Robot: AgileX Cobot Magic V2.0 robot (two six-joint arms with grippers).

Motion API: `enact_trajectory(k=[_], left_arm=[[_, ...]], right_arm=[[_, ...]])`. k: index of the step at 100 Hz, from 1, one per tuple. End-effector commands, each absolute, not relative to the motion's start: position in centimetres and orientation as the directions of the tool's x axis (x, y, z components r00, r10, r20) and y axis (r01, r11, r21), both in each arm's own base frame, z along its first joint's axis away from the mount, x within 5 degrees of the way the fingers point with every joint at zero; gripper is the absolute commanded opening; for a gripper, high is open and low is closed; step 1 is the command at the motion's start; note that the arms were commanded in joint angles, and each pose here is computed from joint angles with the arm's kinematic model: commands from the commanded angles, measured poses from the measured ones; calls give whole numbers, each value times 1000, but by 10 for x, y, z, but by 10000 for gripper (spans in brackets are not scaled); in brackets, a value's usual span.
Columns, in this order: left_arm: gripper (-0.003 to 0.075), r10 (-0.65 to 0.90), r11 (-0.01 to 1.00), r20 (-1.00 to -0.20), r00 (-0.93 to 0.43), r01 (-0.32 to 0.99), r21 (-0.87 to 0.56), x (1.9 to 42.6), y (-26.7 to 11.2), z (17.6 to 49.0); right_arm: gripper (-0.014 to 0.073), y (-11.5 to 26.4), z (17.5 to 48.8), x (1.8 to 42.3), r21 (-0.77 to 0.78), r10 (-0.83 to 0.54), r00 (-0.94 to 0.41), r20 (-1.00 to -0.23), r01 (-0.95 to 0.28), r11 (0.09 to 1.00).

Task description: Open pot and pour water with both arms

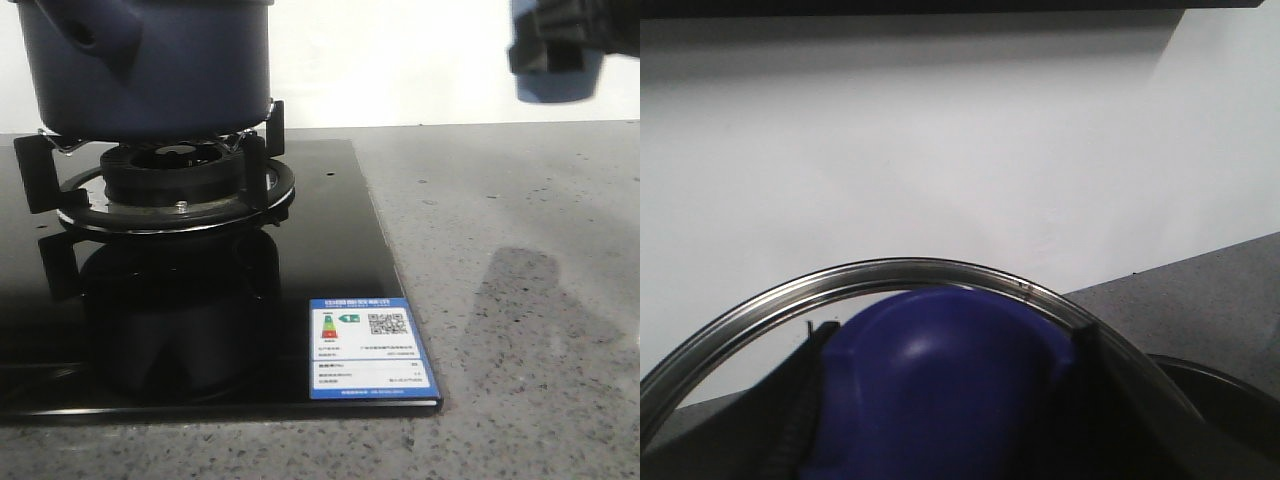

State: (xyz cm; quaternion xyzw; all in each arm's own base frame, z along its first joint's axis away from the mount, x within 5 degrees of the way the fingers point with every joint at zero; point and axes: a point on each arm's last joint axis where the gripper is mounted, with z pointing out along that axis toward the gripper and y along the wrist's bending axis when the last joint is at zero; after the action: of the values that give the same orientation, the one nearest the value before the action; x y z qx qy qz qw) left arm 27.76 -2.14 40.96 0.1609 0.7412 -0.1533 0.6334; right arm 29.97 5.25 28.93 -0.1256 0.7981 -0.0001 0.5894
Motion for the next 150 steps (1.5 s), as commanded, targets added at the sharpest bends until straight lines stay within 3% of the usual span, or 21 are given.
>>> enact_trajectory(k=[1, 16, 41, 78, 106, 130, 150], left_arm=[[316, -29, 911, -997, -68, 409, -55, 267, -20, 434], [316, -32, 911, -997, -68, 409, -57, 267, -20, 434], [316, -36, 910, -997, -67, 410, -61, 267, -20, 434], [316, -53, 906, -996, -68, 417, -76, 267, -21, 435], [316, -53, 904, -996, -68, 420, -76, 267, -21, 435], [316, -56, 904, -996, -68, 420, -79, 267, -21, 435], [316, -57, 904, -996, -68, 420, -80, 267, -21, 435]], right_arm=[[394, 63, 339, 299, -181, -214, -130, -968, -223, 958], [394, 91, 378, 298, -232, -265, -68, -962, -316, 920], [394, 130, 415, 296, -401, -445, -3, -896, -426, 811], [394, 180, 411, 317, -654, -712, 72, -698, -467, 594], [394, 202, 398, 333, -835, -867, 166, -470, -402, 376], [393, 206, 400, 337, -910, -904, 248, -348, -320, 262], [393, 212, 411, 337, -987, -912, 392, -121, -144, 69]])
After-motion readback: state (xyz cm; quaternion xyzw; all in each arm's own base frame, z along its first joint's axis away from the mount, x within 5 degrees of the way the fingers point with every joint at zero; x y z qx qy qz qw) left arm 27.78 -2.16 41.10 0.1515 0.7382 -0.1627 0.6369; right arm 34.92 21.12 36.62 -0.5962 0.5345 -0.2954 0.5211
